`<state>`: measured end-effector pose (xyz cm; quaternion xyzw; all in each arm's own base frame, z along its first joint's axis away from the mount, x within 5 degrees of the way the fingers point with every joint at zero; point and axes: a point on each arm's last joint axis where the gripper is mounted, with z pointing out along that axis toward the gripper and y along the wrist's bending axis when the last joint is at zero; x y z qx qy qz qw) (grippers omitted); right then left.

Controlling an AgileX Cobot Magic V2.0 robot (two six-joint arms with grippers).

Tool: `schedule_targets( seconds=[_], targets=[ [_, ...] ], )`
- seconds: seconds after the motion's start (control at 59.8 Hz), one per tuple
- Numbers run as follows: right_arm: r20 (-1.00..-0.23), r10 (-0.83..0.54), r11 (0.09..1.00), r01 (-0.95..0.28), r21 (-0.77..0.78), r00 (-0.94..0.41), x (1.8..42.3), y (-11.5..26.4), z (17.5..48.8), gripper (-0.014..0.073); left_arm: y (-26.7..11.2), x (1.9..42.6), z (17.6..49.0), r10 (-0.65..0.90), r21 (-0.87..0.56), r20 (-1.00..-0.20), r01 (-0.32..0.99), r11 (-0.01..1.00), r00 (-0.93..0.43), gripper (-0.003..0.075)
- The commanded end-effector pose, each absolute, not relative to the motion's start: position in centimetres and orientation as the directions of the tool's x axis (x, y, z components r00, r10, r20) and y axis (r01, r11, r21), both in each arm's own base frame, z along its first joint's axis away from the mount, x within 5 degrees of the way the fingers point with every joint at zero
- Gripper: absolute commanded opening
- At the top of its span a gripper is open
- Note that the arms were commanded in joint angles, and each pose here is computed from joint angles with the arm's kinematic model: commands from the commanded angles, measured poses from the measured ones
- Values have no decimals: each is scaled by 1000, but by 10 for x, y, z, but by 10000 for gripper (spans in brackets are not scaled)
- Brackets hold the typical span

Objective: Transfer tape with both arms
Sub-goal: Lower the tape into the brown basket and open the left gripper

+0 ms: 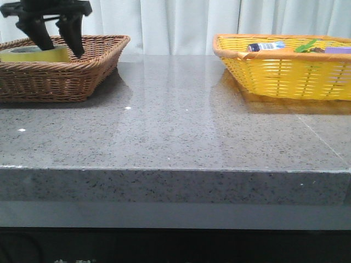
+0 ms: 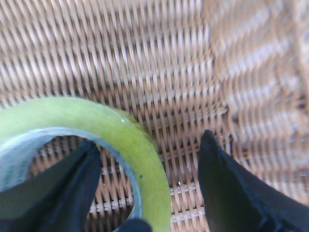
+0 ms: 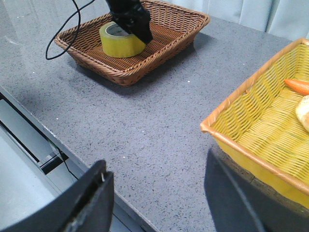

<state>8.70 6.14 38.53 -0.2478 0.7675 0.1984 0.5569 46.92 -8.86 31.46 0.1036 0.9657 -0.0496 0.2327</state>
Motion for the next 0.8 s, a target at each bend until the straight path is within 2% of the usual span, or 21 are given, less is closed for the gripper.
schedule_targets(
  seconds=[0.0, 0.284, 0.418, 0.602, 0.786],
  targets=[
    [-978, -99, 810, -586, 29, -185, 87, 60, 399, 444, -89, 443, 377, 154, -74, -569, 236, 969, -808, 442],
    [-978, -99, 810, -586, 29, -185, 87, 60, 399, 444, -108, 395, 441, 183, -67, -684, 310, 948, -706, 441],
    [-978, -99, 810, -586, 29, -185, 87, 60, 399, 444, -116, 359, 471, 201, -62, -730, 356, 932, -653, 441],
    [-978, -99, 810, -586, 29, -185, 87, 60, 399, 444, -127, 318, 491, 240, -41, -764, 416, 908, -599, 441],
    [-978, -99, 810, -586, 29, -185, 87, 60, 399, 444, -130, 280, 492, 261, -36, -781, 458, 888, -568, 441]
  ],
)
